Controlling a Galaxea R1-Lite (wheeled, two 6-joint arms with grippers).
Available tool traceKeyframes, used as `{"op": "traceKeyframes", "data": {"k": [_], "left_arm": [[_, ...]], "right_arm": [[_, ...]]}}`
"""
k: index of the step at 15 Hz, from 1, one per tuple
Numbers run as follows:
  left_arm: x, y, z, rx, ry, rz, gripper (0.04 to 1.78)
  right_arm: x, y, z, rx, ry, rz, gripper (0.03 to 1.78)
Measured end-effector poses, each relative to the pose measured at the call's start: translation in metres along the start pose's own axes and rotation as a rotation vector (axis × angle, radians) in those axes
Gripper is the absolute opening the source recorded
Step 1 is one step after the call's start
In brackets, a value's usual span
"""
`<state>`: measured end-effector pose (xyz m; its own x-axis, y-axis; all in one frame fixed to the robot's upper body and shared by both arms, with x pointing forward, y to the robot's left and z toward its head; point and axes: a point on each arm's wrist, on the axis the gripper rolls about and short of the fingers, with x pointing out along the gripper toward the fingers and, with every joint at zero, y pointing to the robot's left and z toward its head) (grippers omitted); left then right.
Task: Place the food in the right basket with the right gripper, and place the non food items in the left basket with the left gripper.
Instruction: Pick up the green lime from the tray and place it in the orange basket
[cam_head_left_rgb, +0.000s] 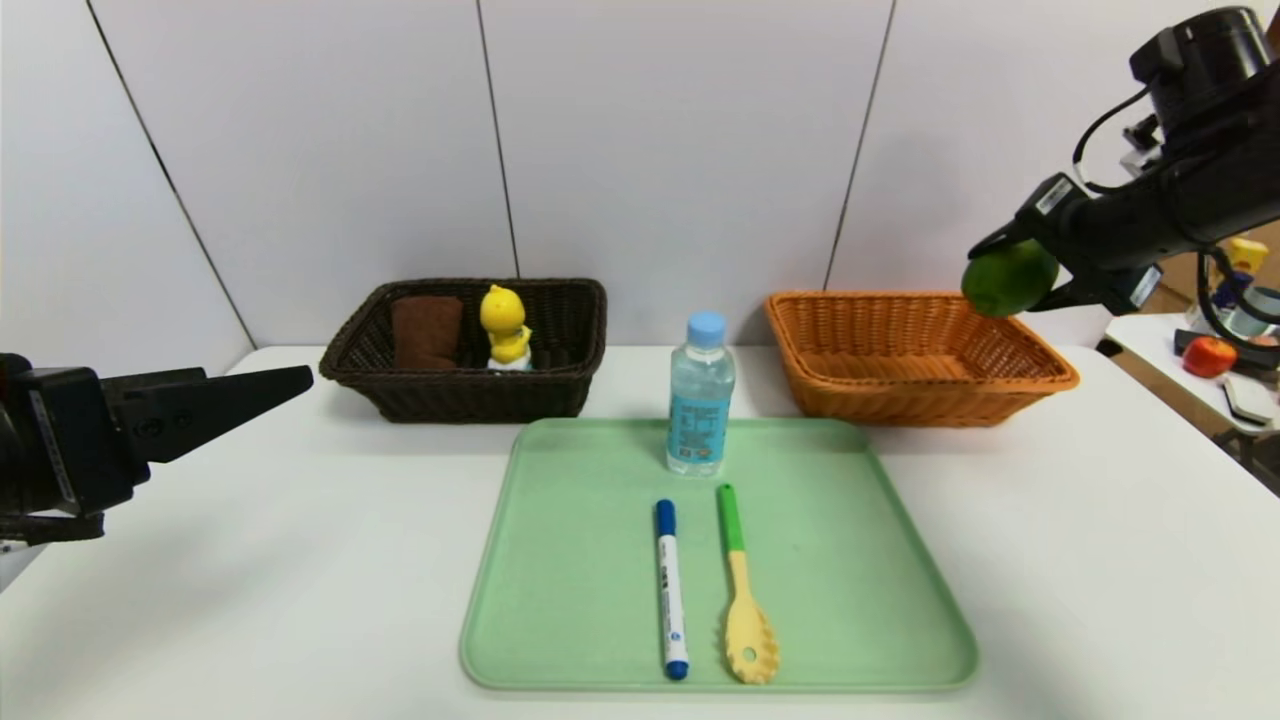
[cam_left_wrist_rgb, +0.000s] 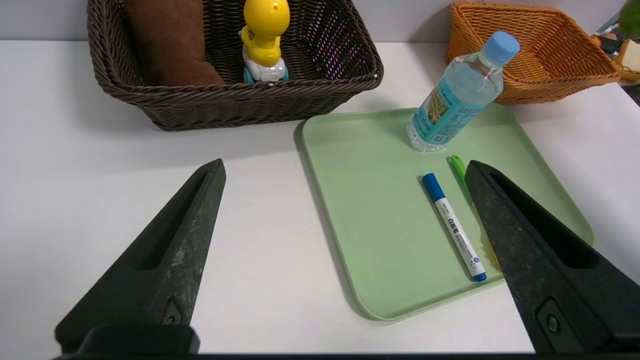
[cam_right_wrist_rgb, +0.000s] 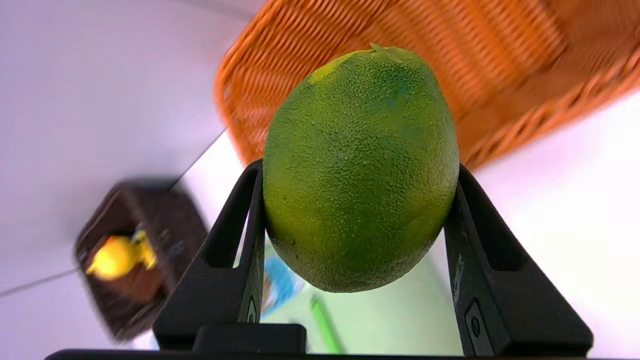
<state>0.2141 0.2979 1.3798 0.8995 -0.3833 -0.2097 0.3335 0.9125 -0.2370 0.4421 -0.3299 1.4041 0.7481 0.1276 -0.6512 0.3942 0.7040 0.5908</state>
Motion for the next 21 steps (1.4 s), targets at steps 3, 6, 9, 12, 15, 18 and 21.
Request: {"op": "traceKeyframes", "data": {"k": [3, 6, 9, 12, 15, 18, 21], "left_arm": [[0.001, 0.000, 0.000, 0.000, 0.002, 0.002, 1.69], [0.001, 0.000, 0.000, 0.001, 0.002, 0.002, 1.69], [0.001, 0.000, -0.001, 0.005, 0.005, 0.003, 1.69], [0.001, 0.001, -0.001, 0.005, 0.005, 0.004, 1.69], [0.001, 0.000, -0.001, 0.005, 0.006, 0.003, 1.69], [0.002, 0.001, -0.003, 0.004, 0.012, 0.004, 1.69], [0.001, 0.001, -0.004, 0.003, 0.015, 0.007, 1.69]], "right_arm": [[0.040, -0.009, 0.007, 0.013, 0.001, -0.028, 0.99], [0.071, -0.014, 0.011, 0.020, -0.002, -0.028, 0.99], [0.094, -0.022, 0.009, 0.026, 0.018, -0.059, 0.99], [0.106, -0.025, 0.009, 0.030, 0.015, -0.061, 0.98], [0.114, -0.028, 0.009, 0.031, 0.008, -0.083, 1.06], [0.117, -0.029, 0.008, 0.034, 0.014, -0.088, 1.27], [0.114, -0.028, 0.009, 0.058, 0.007, -0.086, 1.41]]}}
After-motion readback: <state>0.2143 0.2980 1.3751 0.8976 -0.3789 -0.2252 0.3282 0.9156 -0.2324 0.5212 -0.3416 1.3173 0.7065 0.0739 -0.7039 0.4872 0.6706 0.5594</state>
